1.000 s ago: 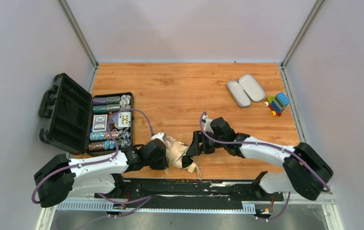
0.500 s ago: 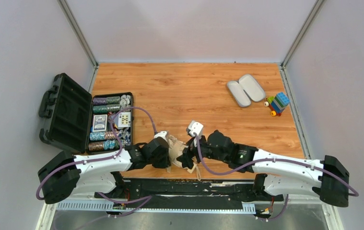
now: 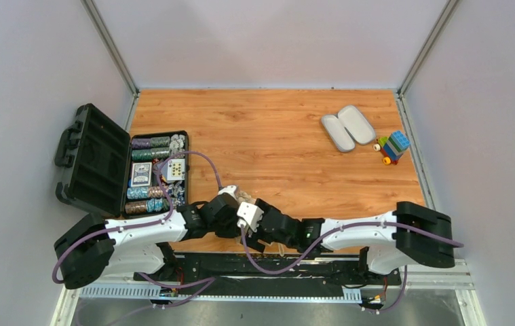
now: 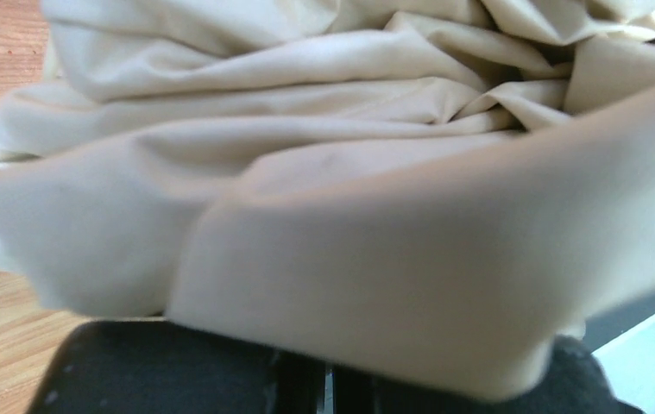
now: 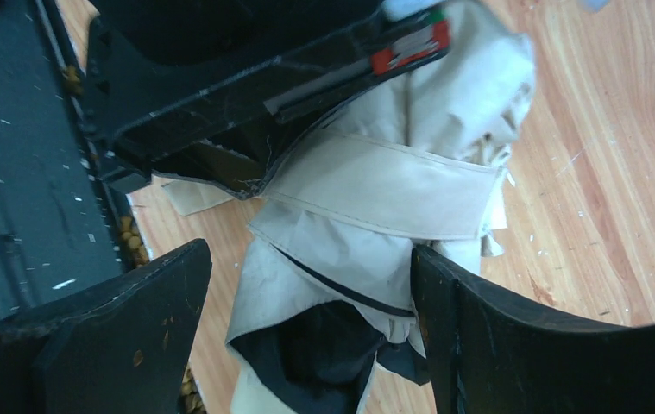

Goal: Put away the umbrella

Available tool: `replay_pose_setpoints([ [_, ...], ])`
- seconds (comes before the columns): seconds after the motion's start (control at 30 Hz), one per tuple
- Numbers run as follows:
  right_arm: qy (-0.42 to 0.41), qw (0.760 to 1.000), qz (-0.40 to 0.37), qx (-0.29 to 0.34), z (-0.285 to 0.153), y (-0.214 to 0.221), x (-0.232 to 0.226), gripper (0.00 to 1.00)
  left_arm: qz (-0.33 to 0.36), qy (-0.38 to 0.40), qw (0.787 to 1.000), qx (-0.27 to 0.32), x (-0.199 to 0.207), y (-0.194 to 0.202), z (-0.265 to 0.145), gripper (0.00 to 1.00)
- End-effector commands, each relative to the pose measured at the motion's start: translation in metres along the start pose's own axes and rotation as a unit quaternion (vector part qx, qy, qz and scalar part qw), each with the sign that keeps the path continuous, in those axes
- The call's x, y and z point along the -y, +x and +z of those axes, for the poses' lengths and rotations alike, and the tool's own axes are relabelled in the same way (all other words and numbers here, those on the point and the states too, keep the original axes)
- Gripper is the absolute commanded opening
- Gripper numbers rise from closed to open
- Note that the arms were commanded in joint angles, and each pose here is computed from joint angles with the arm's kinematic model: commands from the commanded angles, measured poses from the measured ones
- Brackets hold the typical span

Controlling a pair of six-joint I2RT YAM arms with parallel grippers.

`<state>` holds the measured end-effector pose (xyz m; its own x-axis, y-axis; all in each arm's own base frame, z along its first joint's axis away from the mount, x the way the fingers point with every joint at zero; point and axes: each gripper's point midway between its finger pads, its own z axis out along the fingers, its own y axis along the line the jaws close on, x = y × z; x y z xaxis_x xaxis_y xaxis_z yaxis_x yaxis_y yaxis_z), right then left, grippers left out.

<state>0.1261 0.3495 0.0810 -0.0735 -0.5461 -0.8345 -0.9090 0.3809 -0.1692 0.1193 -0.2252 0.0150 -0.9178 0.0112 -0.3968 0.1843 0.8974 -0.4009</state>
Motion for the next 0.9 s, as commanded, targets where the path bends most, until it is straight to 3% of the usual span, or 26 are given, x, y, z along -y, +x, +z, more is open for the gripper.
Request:
replay_pose_setpoints([
  [0.0, 0.024, 0.999, -0.039, -0.01, 0.02, 0.02, 0.002, 0.86, 0.024, -0.088, 0.995, -0.034, -0.049, 0.022, 0.001, 0.0],
  [0.3, 0.089, 0.992, -0.048, -0.073, 0.041, 0.079, 0.011, 0.79, 0.018, -0.092, 0.995, -0.04, -0.055, 0.026, 0.0, 0.0],
  [0.43, 0.115, 0.99, -0.025, -0.079, 0.041, 0.092, 0.017, 0.56, 0.015, -0.093, 0.995, -0.042, -0.055, 0.026, -0.002, 0.0],
  [0.53, 0.116, 0.99, 0.005, -0.081, 0.038, 0.094, 0.02, 0.24, 0.02, -0.103, 0.993, -0.048, -0.06, 0.025, -0.009, 0.0],
  [0.6, 0.104, 0.99, 0.048, -0.076, 0.035, 0.089, 0.023, 0.04, 0.024, -0.105, 0.993, -0.043, -0.061, 0.021, -0.019, 0.0],
  [0.63, 0.089, 0.991, 0.074, -0.071, 0.035, 0.084, 0.023, 0.0, 0.024, -0.104, 0.994, -0.04, -0.06, 0.02, -0.025, 0.0],
  [0.77, -0.063, 0.978, 0.198, -0.017, 0.029, 0.036, 0.003, 0.0, 0.021, -0.039, 0.999, -0.025, -0.037, 0.014, -0.044, 0.0],
  [0.87, -0.136, 0.936, 0.325, -0.001, 0.02, 0.006, 0.013, 0.0, 0.01, 0.028, 0.999, -0.015, -0.013, 0.011, -0.053, 0.0],
])
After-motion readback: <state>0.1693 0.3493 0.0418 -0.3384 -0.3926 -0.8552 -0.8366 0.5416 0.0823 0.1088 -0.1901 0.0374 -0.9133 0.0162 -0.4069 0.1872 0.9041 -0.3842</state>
